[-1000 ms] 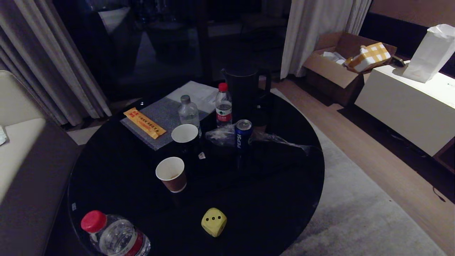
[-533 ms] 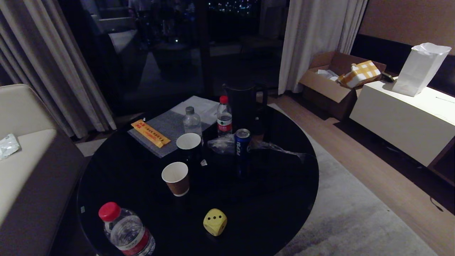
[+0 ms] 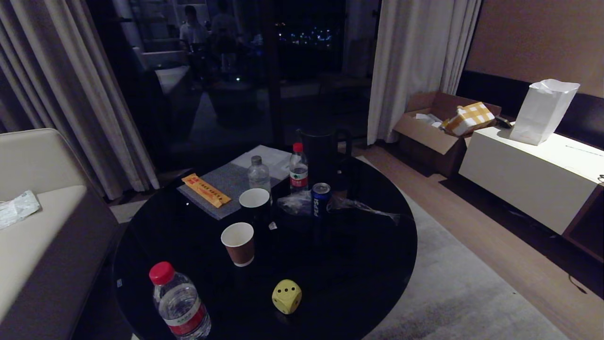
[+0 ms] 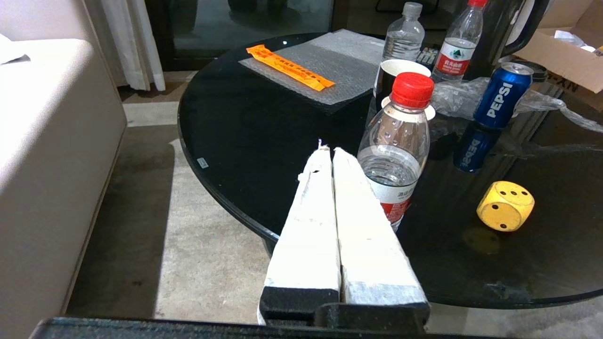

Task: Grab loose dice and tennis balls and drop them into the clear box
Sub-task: Put the toys in the box

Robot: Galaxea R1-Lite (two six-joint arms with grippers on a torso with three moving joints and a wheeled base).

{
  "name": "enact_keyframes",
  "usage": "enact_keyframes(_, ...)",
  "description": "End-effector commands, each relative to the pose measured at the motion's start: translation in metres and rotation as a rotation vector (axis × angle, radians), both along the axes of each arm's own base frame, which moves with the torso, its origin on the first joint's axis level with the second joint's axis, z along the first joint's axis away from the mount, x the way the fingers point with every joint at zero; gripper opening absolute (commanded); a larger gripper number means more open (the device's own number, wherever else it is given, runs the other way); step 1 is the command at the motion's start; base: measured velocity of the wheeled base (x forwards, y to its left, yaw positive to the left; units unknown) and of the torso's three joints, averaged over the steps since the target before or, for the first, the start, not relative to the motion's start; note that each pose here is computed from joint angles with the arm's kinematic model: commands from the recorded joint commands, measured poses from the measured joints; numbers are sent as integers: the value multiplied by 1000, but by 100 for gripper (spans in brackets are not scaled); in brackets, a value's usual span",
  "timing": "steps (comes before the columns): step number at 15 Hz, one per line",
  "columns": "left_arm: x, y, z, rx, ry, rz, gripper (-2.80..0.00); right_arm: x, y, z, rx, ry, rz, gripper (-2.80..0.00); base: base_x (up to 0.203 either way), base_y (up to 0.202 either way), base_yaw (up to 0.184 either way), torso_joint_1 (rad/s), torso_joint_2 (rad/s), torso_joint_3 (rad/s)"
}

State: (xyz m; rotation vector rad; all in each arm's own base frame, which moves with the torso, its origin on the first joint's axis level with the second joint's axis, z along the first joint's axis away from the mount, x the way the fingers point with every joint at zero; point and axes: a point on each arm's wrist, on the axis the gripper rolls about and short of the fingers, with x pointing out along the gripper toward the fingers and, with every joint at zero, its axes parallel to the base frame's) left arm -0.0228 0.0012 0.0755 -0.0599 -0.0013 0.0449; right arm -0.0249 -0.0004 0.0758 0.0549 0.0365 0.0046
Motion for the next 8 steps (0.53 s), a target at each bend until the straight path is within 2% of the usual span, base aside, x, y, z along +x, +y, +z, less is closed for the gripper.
enact_keyframes(1,0,0,0,-3,3,1,-280,0,0,0,0,2,-1,-280,0,0,0,6,2,51)
enact_keyframes(5,0,0,0,-6,1,3,-280,0,0,0,0,1,0,-280,0,0,0,0,1,7)
enact_keyframes(6,0,0,0,-3,3,1,-280,0,0,0,0,2,0,-280,-66,0,2,16,7,3)
enact_keyframes(8,0,0,0,3,3,0,-280,0,0,0,1,2,0,-280,-170,0,0,0,0,5)
